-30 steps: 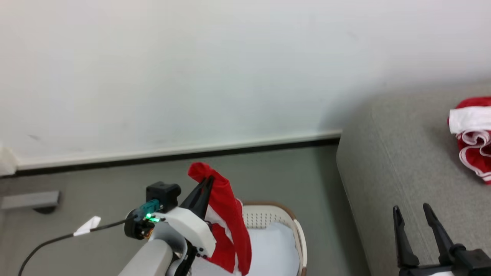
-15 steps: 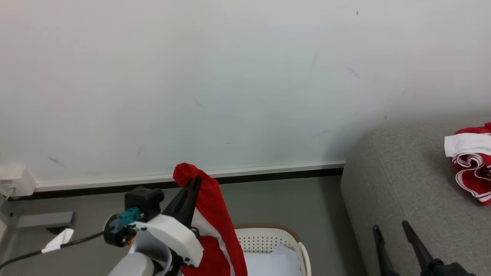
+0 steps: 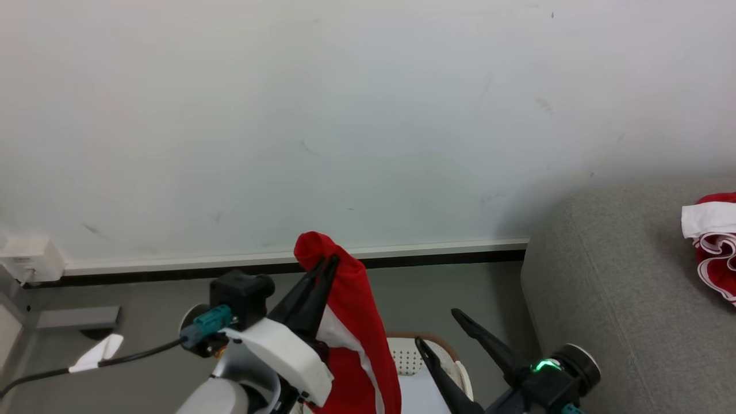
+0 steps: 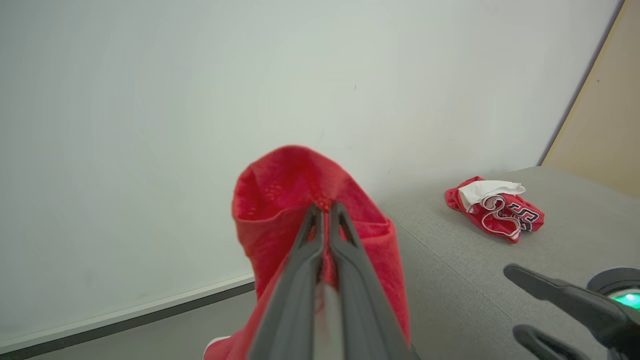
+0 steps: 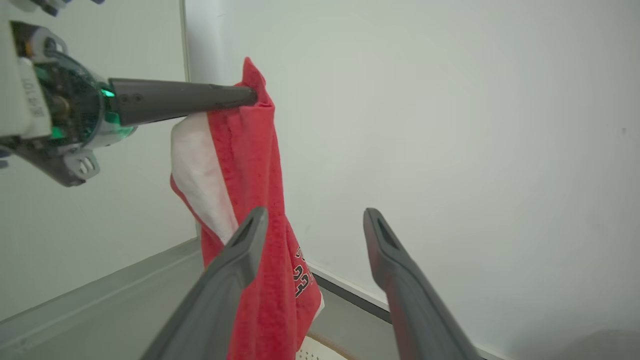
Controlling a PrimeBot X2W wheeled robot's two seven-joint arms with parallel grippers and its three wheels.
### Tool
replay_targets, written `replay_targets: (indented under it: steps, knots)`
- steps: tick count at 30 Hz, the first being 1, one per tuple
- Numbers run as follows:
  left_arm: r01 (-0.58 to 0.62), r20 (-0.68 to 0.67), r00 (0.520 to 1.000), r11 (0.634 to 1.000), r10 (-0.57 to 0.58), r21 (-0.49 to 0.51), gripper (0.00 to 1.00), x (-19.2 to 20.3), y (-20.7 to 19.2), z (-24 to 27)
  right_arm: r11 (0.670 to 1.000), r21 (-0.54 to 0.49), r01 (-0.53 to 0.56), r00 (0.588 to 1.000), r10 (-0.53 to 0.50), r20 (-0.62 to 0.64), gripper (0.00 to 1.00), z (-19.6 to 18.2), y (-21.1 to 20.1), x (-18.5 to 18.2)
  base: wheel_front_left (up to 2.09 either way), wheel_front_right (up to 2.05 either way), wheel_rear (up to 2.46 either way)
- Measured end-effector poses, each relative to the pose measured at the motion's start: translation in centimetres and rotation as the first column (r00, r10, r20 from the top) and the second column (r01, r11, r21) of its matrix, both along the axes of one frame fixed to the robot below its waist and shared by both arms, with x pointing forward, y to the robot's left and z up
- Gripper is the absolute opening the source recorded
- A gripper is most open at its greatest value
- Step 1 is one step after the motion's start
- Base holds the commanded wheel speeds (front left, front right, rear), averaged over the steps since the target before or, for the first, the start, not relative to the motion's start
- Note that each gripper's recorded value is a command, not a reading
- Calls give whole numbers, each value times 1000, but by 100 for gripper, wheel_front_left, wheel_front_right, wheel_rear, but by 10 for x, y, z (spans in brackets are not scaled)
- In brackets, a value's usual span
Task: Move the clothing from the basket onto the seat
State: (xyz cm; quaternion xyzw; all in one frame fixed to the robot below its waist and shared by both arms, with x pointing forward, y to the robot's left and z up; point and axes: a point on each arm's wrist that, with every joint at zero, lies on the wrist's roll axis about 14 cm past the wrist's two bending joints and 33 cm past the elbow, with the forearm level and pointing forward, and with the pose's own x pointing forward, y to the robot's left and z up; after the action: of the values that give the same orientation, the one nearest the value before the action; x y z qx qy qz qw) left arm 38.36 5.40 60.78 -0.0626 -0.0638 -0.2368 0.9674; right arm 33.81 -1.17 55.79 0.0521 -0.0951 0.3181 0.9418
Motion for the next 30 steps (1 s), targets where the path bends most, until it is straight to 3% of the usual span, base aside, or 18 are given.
replay_targets:
  steps: [8, 17, 18, 19, 29, 30]
  knots:
    - [54, 14, 998, 999, -54, -3, 0, -12, -15, 11, 988, -65, -143, 990, 144, 11, 100, 3, 34, 5, 0, 0, 0]
    - [162, 10, 987, 987, -162, 3, 0, -30, -43, 13, 979, -66, -194, 980, 191, -52, 100, -8, 53, 7, 0, 0, 0]
    - [166, 12, 986, 986, -166, 2, 0, -31, -45, 14, 980, -64, -190, 980, 185, -66, 73, -12, 52, 8, 0, 0, 0]
    - [169, 14, 986, 986, -169, 2, 0, -32, -45, 15, 979, -65, -192, 979, 187, -76, 0, -14, 52, 8, 0, 0, 0]
    - [168, -12, 986, 986, -167, 21, 0, -29, -44, 5, 990, -43, -136, 987, 131, -96, 0, -12, 31, 24, 0, 0, 0]
    - [167, -16, 986, 986, -167, 24, 10, -28, -44, 3, 991, -41, -129, 988, 125, -94, 0, -12, 29, 25, 0, 0, 0]
